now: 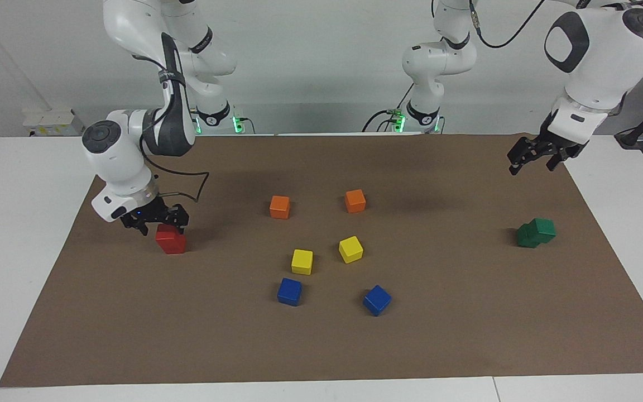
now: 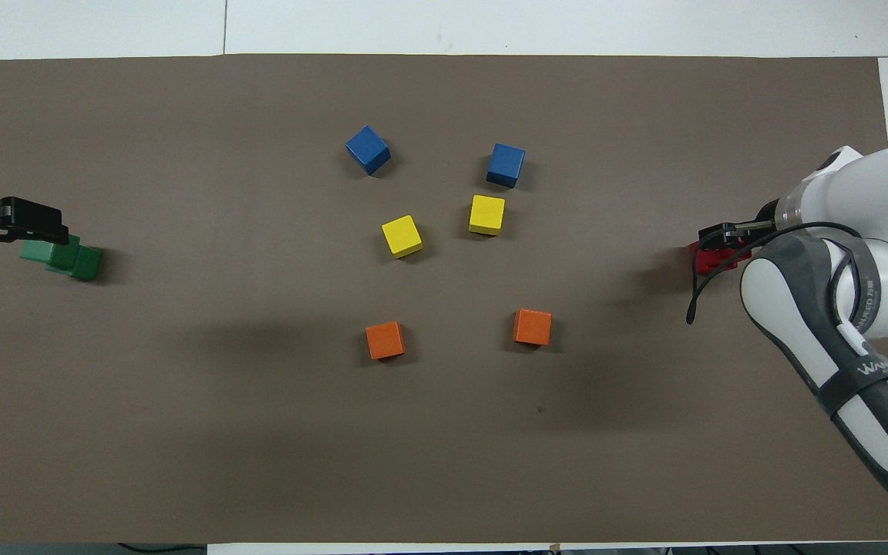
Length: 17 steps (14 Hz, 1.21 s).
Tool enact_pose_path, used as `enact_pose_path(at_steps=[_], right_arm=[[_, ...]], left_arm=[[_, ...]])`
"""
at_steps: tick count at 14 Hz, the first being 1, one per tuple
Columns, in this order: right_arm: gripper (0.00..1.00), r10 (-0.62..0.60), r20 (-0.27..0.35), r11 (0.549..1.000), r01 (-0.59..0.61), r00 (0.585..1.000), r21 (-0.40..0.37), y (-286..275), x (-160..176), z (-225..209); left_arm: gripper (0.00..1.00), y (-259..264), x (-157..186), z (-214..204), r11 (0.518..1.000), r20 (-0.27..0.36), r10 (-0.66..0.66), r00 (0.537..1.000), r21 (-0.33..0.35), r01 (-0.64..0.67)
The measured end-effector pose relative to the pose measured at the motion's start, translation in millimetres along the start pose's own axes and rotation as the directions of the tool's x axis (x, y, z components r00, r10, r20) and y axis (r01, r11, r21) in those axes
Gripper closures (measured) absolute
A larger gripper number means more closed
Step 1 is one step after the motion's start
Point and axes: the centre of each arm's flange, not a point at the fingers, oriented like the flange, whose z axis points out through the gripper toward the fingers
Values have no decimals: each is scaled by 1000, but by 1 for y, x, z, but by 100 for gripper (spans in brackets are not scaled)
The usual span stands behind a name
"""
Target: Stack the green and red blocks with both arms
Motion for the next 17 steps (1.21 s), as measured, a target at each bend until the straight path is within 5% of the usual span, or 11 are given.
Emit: enact_pose_path(at_steps=[5,12,17], right_arm=[[0,12,-20,1000,-12,1000,-1,-31,-2,-84],[0,0,-1,1000,0,1000,-16,-42,-59,-208],[0,13,18,1000,-13,1000,-14,-35,-46,-229]], left_arm=[[0,-2,-1,-6,1000,-5,-4,1000,-1,4],[0,-2,-1,-6,1000,-5,-6,1000,-6,6],[0,-3,-1,-6,1000,-4,-8,1000,-12,8]])
